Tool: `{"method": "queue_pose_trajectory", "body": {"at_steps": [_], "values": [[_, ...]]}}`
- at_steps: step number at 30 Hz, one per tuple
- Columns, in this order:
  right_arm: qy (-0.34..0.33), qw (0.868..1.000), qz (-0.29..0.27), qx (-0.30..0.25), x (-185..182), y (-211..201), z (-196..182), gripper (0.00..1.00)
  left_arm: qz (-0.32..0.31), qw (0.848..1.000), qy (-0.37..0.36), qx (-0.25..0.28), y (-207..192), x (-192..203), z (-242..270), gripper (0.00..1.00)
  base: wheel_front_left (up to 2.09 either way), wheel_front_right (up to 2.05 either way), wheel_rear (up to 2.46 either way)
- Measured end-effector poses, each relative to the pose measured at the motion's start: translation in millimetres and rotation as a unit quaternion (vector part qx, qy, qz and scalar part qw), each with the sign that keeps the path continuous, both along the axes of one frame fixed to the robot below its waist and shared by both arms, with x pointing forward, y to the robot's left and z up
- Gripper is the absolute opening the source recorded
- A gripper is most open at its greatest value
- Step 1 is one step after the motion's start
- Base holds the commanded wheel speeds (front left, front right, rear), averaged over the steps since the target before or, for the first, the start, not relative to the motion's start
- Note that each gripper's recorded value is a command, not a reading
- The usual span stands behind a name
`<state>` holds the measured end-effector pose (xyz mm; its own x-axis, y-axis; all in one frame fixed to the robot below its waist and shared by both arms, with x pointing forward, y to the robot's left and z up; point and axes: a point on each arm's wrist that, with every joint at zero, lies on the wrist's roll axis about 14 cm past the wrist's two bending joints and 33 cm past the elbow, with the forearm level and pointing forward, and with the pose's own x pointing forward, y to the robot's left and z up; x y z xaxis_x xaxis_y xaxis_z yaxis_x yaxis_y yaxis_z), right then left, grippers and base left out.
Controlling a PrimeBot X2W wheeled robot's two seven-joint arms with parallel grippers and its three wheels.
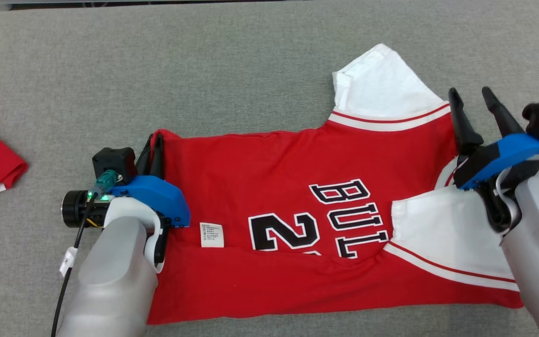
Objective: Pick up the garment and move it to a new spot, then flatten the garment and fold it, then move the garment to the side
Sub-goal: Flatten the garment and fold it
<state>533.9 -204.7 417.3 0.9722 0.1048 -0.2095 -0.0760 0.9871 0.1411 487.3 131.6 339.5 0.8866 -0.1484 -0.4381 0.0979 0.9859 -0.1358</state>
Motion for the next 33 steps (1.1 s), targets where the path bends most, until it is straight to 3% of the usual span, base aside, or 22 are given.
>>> {"method": "queue_pose_trajectory", "body": {"at_steps": [10, 19, 20, 21, 27, 33], "values": [[0.065, 0.993, 0.067, -0.068, 60.5, 32.7, -15.3, 1.0, 0.009, 0.999, -0.037, -0.014, 8.4, -1.6, 19.8, 0.0, 0.0, 0.0, 0.0], [0.128, 0.981, 0.107, -0.103, 90.4, 60.8, -52.9, 1.0, 0.029, 0.999, -0.025, -0.019, 15.0, -15.0, 13.6, 0.0, 0.0, 0.0, 0.0], [0.132, 0.98, 0.108, -0.101, 91.6, 63.4, -55.7, 0.43, 0.033, 0.999, -0.023, -0.019, 16.2, -15.9, 12.9, 0.0, 0.0, 0.0, 0.0], [0.136, 0.98, 0.11, -0.1, 92.3, 66.5, -57.8, 0.0, 0.035, 0.999, -0.023, -0.019, 16.9, -16.4, 12.8, 0.0, 0.0, 0.0, 0.0], [0.118, 0.98, 0.115, -0.108, 94.6, 66.6, -52.2, 0.0, 0.046, 0.999, -0.026, -0.015, 19.3, -15.3, 15.7, 0.0, 0.0, 0.0, 0.0], [0.028, 0.992, 0.074, -0.095, 113.9, 42.0, -14.0, 0.0, 0.078, 0.994, -0.074, -0.007, 32.6, 5.7, 40.7, 0.0, 0.0, 0.0, 0.0]]}}
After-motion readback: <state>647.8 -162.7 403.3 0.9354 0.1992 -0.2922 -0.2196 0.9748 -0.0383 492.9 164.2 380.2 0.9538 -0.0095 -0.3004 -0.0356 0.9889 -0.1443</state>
